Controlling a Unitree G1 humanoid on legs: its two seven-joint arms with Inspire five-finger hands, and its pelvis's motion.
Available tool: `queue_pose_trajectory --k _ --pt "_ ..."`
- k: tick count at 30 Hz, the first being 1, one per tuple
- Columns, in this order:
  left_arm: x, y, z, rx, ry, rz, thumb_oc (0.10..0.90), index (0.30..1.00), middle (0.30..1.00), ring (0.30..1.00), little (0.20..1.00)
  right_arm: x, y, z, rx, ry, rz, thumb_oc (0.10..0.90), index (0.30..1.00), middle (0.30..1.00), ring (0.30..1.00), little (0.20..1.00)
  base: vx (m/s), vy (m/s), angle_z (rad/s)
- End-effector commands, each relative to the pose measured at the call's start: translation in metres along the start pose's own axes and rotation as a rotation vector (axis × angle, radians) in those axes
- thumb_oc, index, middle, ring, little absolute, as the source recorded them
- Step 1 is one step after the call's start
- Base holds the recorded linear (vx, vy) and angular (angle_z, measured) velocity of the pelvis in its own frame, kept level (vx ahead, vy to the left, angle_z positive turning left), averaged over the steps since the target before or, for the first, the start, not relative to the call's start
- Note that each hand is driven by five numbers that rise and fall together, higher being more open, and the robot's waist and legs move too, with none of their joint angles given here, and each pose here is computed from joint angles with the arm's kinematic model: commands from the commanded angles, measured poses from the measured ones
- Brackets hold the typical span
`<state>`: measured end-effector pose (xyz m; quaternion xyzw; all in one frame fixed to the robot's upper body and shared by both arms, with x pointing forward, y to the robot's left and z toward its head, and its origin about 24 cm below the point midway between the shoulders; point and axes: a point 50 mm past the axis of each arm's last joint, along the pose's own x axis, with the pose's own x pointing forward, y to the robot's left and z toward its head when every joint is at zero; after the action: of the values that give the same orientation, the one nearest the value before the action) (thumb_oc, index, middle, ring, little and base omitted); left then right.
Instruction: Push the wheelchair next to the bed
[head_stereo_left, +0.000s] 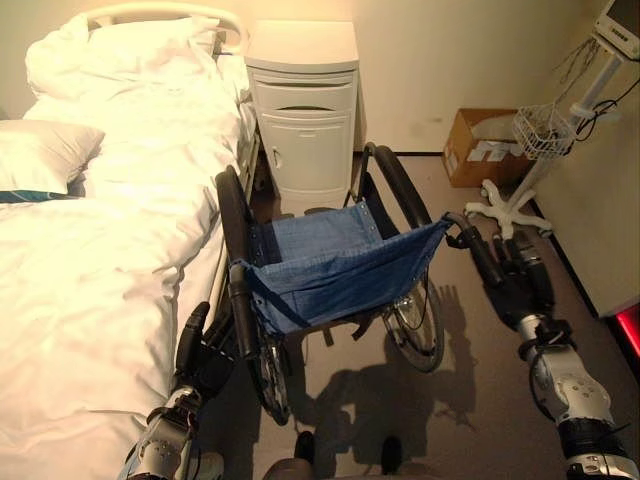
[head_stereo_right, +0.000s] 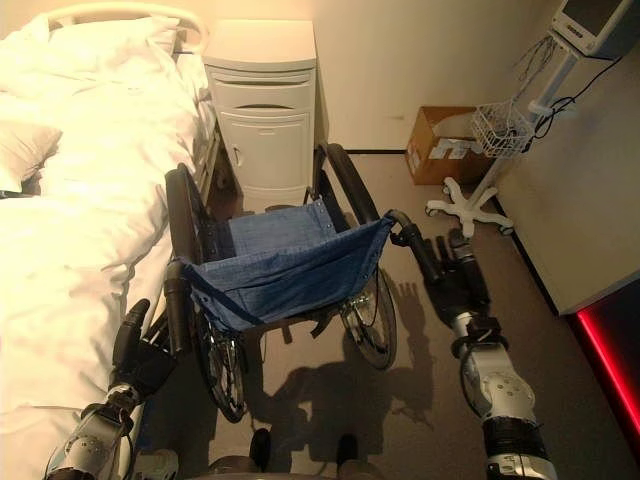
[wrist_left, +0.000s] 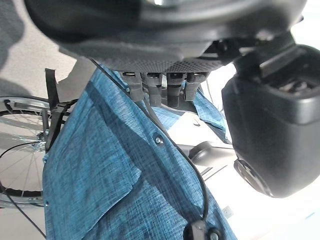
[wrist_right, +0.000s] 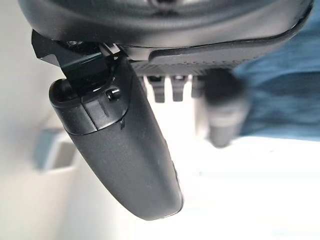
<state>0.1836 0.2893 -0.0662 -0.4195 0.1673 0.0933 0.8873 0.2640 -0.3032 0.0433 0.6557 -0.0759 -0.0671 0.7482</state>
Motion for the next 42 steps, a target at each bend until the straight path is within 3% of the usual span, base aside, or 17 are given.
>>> queue_pose_trajectory --k 1,5,10,11,12,17,21,27,35,36,38,42 --pt "0.011 -0.010 0.009 0.009 -0.057 -0.097 0.800 0.900 0.900 0.900 0.900 0.020 0.104 0.081 0.142 -0.402 0.575 0.800 0.900 0.900 0.900 0.900 0.00 0.000 0.00" --pt "0.007 -0.004 -0.003 -0.012 -0.033 -0.075 0.800 0.900 0.900 0.900 0.900 0.008 0.053 0.078 0.192 -0.368 0.492 0.800 0.900 0.900 0.900 0.900 0.01 0.010 -0.05" --pt "0.008 -0.006 -0.014 0.002 -0.004 -0.071 0.800 0.900 0.900 0.900 0.900 -0.016 -0.009 0.076 0.215 -0.270 0.184 0.800 0.900 0.900 0.900 0.900 0.01 0.000 -0.07" --pt "0.009 -0.007 -0.014 0.004 -0.002 -0.073 0.800 0.900 0.900 0.900 0.900 -0.018 -0.017 0.071 0.174 -0.228 0.135 0.800 0.900 0.900 0.900 0.900 -0.01 -0.018 -0.09" --pt "0.011 -0.011 -0.014 0.011 -0.003 -0.086 0.800 0.900 0.900 0.900 0.900 -0.031 -0.046 0.054 0.059 -0.107 -0.012 0.800 0.900 0.900 0.900 0.900 -0.01 -0.022 -0.09" --pt "0.009 -0.010 -0.020 0.019 -0.008 -0.099 0.800 0.900 0.900 0.900 0.900 -0.064 -0.094 0.016 0.028 0.080 -0.154 0.800 0.900 0.900 0.900 0.900 -0.01 -0.008 -0.03" --pt "0.004 -0.003 -0.032 0.026 0.002 -0.048 0.800 0.900 0.900 0.900 0.900 -0.075 -0.111 -0.021 0.076 0.141 -0.217 0.800 0.900 0.900 0.900 0.900 0.00 -0.003 -0.02" --pt "-0.023 0.030 -0.074 -0.027 0.119 0.152 0.800 0.900 0.900 0.900 0.900 -0.096 -0.133 -0.073 0.121 0.185 -0.308 0.800 0.900 0.900 0.900 0.900 0.01 0.001 0.03" --pt "-0.040 0.038 -0.114 0.089 0.316 0.236 0.800 0.900 0.900 0.900 0.900 -0.126 -0.156 -0.100 -0.184 0.409 -0.450 0.800 0.900 0.900 0.900 0.900 0.01 0.009 0.06" --pt "-0.040 0.038 -0.118 0.103 0.338 0.241 0.725 0.787 0.787 0.787 0.787 -0.133 -0.160 -0.103 -0.233 0.458 -0.477 0.800 0.900 0.900 0.900 0.900 0.00 0.000 0.00" --pt "-0.039 0.036 -0.121 0.116 0.352 0.246 0.800 0.900 0.900 0.900 0.900 -0.138 -0.164 -0.107 -0.294 0.515 -0.497 0.800 0.900 0.900 0.900 0.900 0.00 0.000 0.00" --pt "-0.037 0.029 -0.135 0.137 0.414 0.249 0.800 0.900 0.900 0.900 0.900 -0.157 -0.173 -0.117 -0.461 0.680 -0.555 0.800 0.900 0.900 0.900 0.900 0.00 0.000 0.00"
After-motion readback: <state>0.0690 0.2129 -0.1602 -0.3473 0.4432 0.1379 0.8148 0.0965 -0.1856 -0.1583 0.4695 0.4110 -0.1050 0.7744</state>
